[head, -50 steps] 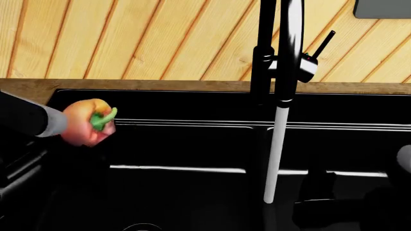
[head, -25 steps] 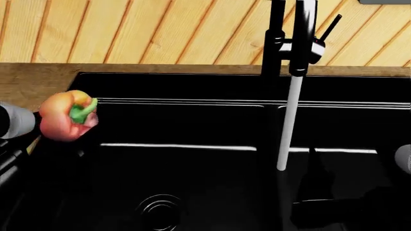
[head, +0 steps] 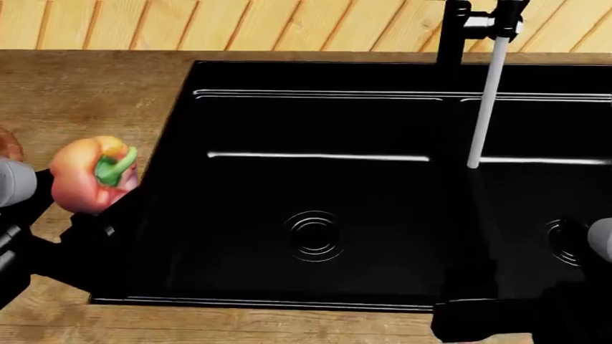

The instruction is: Pick the broccolis and apricots from the sink and place them in one bowl. Place the bell pepper in the other bowl. Then turn off the sink faucet.

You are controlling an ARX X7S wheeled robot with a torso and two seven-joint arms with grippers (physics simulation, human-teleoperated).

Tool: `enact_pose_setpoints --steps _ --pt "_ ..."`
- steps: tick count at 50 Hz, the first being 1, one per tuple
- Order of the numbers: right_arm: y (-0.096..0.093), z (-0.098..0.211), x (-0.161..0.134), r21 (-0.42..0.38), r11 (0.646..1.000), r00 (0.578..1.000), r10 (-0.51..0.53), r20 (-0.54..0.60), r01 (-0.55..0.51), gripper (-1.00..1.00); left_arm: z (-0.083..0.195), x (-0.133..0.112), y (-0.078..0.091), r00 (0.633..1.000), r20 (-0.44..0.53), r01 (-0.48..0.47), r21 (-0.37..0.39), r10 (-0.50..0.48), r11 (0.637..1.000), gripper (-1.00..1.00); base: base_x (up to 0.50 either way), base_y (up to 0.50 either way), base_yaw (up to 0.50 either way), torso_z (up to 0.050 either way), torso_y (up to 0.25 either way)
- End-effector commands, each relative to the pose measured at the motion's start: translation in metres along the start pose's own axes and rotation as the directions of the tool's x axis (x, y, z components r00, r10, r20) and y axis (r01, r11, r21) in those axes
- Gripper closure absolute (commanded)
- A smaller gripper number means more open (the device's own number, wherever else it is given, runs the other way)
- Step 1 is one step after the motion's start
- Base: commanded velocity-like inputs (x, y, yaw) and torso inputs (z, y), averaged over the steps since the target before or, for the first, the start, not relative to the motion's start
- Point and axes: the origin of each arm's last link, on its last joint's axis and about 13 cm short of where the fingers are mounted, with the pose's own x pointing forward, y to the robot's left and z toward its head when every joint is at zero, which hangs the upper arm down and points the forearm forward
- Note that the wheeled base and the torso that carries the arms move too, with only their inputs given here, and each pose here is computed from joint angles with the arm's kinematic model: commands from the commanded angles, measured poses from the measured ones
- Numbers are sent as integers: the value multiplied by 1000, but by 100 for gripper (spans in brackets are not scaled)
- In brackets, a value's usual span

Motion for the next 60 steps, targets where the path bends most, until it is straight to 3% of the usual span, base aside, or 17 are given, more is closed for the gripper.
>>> enact_pose_setpoints --steps 1,12,26,42,60 --pt "1 2 0 -14 1000 1000 8 13 -8 -100 3 -2 0 1000 12 10 -30 -10 1000 100 -488 383 0 0 0" --pt "2 5 1 -33 999 1000 7 28 -6 -100 6 -3 0 1000 24 6 -30 -6 1000 100 -341 462 0 0 0" --pt "3 14 2 -42 999 999 10 53 -8 -100 16 -6 5 999 54 -7 -22 8 1000 100 -34 500 0 0 0" --pt "3 20 1 -23 1000 997 -3 80 4 -100 24 -4 9 997 73 -20 -15 21 1000 100 120 500 0 0 0" --pt "2 42 3 -57 998 995 0 99 6 -100 23 -2 15 998 57 -31 -20 32 999 100 144 500 0 0 0"
